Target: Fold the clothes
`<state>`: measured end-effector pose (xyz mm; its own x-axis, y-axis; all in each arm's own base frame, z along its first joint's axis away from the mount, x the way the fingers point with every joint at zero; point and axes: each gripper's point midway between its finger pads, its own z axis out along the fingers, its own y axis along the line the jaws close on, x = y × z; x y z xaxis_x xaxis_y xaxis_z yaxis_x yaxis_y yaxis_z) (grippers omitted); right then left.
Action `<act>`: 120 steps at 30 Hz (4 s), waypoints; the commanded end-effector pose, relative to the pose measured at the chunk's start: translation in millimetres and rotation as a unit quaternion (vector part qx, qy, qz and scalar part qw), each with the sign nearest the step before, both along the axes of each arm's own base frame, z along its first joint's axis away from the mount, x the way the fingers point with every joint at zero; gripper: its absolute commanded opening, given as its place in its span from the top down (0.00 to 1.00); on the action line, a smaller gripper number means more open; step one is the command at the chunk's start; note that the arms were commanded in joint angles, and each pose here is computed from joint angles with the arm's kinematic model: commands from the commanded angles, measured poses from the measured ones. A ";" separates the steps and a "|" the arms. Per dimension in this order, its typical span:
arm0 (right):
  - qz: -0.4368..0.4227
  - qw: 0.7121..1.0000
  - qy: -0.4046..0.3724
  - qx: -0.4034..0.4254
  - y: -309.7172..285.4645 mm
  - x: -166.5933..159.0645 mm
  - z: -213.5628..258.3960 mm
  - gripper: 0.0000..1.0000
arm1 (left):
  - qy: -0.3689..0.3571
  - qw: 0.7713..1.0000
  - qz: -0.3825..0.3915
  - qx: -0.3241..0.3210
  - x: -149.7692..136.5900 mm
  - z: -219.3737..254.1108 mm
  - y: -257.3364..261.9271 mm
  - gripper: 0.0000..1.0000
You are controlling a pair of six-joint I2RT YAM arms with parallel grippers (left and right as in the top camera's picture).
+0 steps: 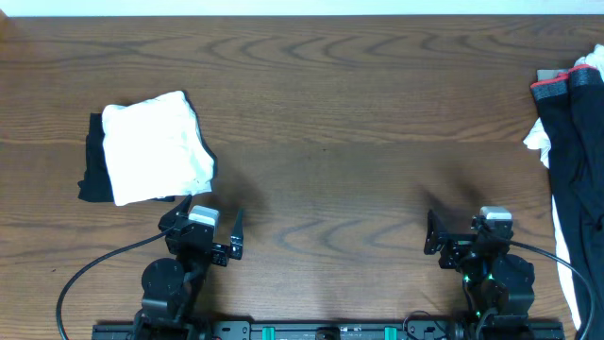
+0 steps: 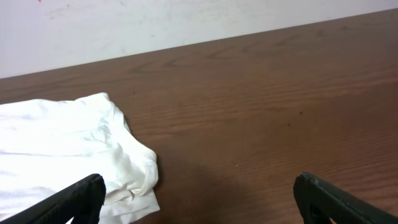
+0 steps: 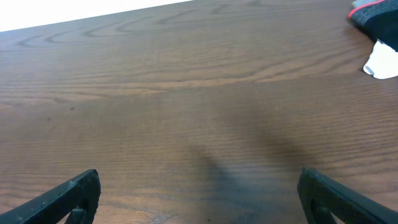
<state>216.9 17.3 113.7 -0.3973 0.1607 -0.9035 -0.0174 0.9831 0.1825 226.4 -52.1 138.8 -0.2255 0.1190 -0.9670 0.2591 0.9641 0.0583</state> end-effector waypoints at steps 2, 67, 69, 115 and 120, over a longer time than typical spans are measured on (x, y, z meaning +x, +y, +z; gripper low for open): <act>-0.004 1.000 -0.002 0.005 -1.2 0.1 0.1 0.01 | 0.014 1.000 -0.003 -0.004 -0.2 -12.0 -1.8 0.02; 0.125 0.955 0.270 0.000 32.6 117.7 141.5 0.01 | 0.321 0.942 -0.038 -0.093 56.1 125.8 -47.5 0.02; 0.082 0.953 0.292 0.012 11.8 135.4 140.7 0.01 | 0.311 0.945 -0.038 -0.093 55.2 130.9 -47.0 0.02; -0.264 0.933 0.242 0.045 -333.7 308.8 -56.1 0.76 | 0.356 0.930 -0.033 -0.085 25.2 119.2 -41.8 0.02; -0.219 0.949 0.214 0.067 -315.3 316.5 -18.1 0.99 | 0.358 0.929 -0.039 -0.089 24.3 119.7 -44.1 0.02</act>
<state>517.6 -312.4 54.5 -0.6132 0.5303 -0.5855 0.5673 0.8114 0.1407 251.0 -92.4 247.6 -0.8269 0.0240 -0.5619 0.2281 0.9275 -0.2961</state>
